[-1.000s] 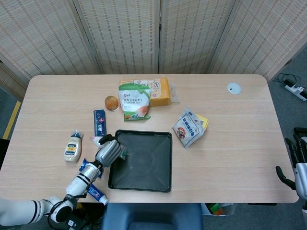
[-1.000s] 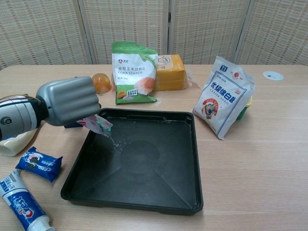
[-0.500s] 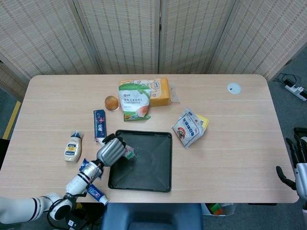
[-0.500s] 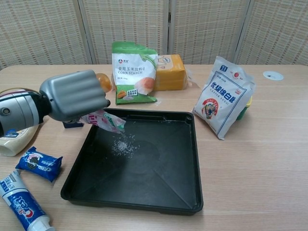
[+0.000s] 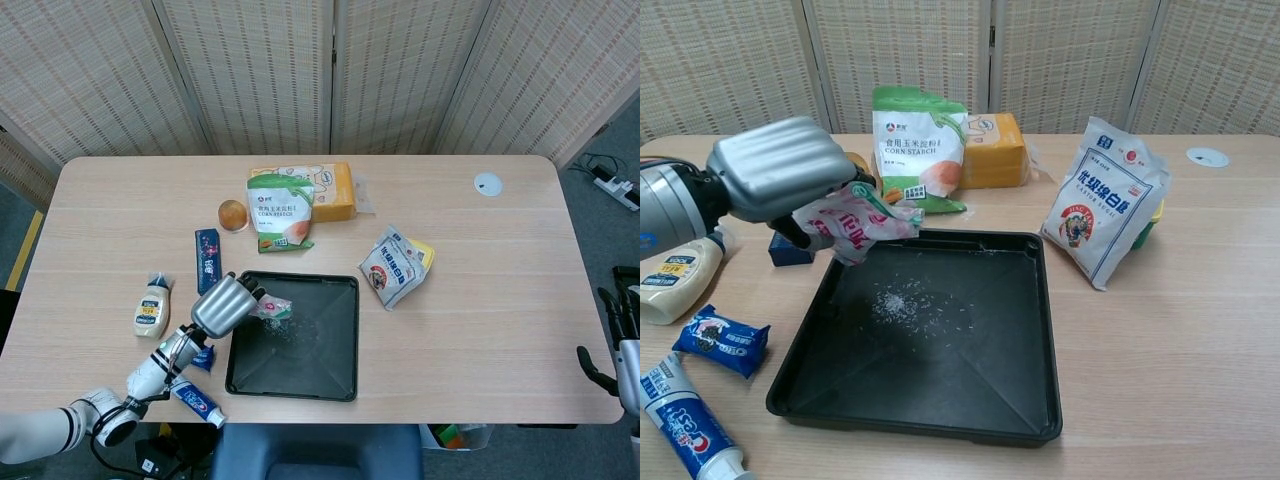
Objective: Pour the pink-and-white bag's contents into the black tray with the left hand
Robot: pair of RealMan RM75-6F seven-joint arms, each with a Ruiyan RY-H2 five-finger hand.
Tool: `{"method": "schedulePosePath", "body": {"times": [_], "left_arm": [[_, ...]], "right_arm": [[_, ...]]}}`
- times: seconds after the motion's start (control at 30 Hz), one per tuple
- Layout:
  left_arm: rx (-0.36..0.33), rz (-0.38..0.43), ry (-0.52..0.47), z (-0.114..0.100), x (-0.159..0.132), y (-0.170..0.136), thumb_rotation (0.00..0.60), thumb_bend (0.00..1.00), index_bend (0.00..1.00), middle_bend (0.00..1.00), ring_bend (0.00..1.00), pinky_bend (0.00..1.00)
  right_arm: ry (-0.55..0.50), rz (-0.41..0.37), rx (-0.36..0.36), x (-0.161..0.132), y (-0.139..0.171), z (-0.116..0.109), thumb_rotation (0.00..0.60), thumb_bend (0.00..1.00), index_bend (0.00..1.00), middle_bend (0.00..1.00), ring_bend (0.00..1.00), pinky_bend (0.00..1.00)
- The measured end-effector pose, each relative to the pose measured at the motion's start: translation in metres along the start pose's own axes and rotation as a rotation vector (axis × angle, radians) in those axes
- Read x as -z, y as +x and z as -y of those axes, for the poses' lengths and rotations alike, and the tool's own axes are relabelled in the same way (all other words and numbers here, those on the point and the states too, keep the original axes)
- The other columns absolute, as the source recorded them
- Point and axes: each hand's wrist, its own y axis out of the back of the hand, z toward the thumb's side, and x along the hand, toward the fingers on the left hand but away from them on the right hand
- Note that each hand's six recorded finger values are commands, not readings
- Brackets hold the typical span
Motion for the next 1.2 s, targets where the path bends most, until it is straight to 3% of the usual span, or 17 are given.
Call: {"method": "schedulePosePath", "body": {"times": [0.4,0.6,0.73,1.2], "left_arm": [[-0.095,-0.066,-0.561,0.006,0.028,-0.011,0.6,0.61,0.62,0.78,0.71,0.77],[-0.113,-0.096,-0.743,0.022,0.047,-0.019,0.6,0.61,0.62,0.78,0.71,0.75],[-0.106,-0.124,-0.766,0.037,0.06,-0.025,0.6,0.61,0.62,0.78,0.7,0.73],[-0.049,-0.19,-0.633,0.087,0.086,-0.043,0.6,0.61,0.62,0.78,0.69,0.7]], "right_arm": [[0.0,0.0,-0.002,-0.002,0.0,0.0,0.6,0.37,0.0,0.0,0.04,0.0],[0.001,0.004,-0.005,-0.002,0.0,0.001,0.6,0.37,0.0,0.0,0.04,0.0],[0.002,0.001,-0.008,-0.003,-0.001,0.001,0.6,0.37,0.0,0.0,0.04,0.0],[0.001,0.002,-0.01,-0.006,-0.001,0.001,0.6,0.37,0.0,0.0,0.04,0.0]]}}
